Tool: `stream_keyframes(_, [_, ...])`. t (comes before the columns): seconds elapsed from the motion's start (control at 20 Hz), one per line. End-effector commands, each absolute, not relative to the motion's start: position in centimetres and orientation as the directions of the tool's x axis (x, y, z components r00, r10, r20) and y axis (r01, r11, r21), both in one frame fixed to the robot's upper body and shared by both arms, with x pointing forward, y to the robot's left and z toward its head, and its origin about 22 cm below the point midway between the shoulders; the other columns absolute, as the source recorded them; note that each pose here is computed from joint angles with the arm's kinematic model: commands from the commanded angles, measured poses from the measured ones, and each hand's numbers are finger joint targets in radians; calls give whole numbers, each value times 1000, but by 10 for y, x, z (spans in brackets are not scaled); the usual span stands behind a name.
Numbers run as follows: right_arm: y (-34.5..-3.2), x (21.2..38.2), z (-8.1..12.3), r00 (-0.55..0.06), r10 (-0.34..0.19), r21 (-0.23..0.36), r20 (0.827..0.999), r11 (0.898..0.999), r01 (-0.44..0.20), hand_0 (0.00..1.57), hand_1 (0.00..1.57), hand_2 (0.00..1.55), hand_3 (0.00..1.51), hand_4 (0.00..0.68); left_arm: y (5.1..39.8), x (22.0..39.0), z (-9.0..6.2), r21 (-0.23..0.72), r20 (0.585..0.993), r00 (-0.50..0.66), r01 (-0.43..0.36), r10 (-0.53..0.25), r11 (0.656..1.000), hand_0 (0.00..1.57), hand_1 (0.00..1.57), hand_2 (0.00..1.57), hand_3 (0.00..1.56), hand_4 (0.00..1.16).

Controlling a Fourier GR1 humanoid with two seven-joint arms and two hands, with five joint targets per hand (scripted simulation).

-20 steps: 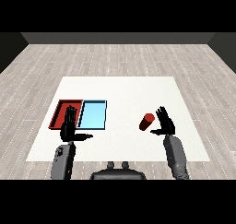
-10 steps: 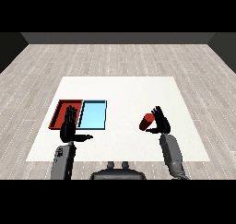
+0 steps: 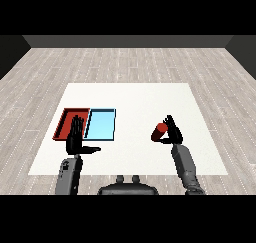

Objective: Pick the red can and put it in the red box

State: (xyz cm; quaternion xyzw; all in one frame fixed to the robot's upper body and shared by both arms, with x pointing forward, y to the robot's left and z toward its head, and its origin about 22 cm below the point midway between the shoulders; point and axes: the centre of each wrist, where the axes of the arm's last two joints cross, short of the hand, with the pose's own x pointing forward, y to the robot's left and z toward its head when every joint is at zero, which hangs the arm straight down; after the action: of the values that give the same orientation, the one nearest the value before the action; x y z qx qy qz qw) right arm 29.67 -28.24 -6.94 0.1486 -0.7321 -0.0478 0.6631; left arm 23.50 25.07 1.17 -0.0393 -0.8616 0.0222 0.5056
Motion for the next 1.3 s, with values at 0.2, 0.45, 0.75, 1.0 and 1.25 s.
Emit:
stream_keyframes(0.2, [-256,319,-71,-50,-249,240,967,961,-139,0,0,0,0,0,254,223,26,-92,865,-490,57,108,994,0,0,0,0,0])
stream_keyframes(0.45, [-278,310,-62,-48,-268,257,962,953,-159,0,0,0,0,0,259,241,19,-69,877,-473,42,81,997,0,0,0,0,0])
stream_keyframes(0.75, [-269,330,-70,-52,-274,263,960,951,-160,0,0,0,0,0,257,241,9,-81,863,-498,29,85,996,0,0,0,0,0])
stream_keyframes(1.0, [-249,309,-62,-47,-268,255,962,948,-188,0,0,0,0,0,259,241,25,-88,865,-493,36,95,995,0,0,0,0,0])
stream_keyframes(1.25, [-246,323,-61,-12,-255,249,967,952,-176,0,0,0,0,0,247,230,21,-123,859,-496,41,128,991,0,0,0,0,0])
